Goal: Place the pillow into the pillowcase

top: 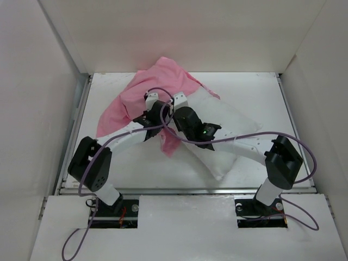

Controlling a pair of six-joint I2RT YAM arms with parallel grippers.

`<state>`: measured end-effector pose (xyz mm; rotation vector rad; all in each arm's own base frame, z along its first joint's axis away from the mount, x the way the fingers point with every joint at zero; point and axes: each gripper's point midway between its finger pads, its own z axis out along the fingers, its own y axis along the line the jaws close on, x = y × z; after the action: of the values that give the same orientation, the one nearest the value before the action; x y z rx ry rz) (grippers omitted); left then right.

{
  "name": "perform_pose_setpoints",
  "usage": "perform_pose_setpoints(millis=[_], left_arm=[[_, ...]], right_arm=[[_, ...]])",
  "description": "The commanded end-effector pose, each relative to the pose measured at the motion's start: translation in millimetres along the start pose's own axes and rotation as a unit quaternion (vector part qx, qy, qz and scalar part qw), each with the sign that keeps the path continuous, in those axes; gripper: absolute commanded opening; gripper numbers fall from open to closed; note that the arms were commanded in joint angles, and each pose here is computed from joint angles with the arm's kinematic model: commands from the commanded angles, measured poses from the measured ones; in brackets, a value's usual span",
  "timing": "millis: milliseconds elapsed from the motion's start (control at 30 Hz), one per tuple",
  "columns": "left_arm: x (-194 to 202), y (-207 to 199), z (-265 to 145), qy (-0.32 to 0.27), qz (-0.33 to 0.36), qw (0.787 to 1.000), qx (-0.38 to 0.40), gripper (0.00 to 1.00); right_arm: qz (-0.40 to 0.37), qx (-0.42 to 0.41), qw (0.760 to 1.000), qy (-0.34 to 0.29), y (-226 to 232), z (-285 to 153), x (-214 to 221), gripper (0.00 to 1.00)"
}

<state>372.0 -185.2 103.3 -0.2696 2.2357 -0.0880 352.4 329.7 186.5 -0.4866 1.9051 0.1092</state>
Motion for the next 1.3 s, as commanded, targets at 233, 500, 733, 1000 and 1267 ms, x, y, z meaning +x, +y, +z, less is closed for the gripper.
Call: perform_pose_setpoints(millis=[233,500,733,1000,1267], left_arm=[[-16,-23,-88,-0.040,0.030,0.992,0.116,0.00],[-12,-102,-176,-0.009,0.100,0.929,0.355,0.00],[15,-132,-223,0.057,0.148,0.851,0.500,0.00],[-5,-91,-181,0.032,0.087,0.942,0.323,0.55],[0,12,-140,-0.025,-0.128,0.989,0.073,0.77]], right_arm=[[0.138,-0.039,0.981,-0.133,-3,-13,-111,0.00],[0.286,-0.060,0.933,-0.212,7,-6,-139,0.00],[0.396,-0.066,0.886,-0.232,10,3,-140,0.00],[0.410,-0.058,0.887,-0.205,10,7,-107,0.00],[0.374,-0.055,0.904,-0.199,2,-9,-112,0.00]])
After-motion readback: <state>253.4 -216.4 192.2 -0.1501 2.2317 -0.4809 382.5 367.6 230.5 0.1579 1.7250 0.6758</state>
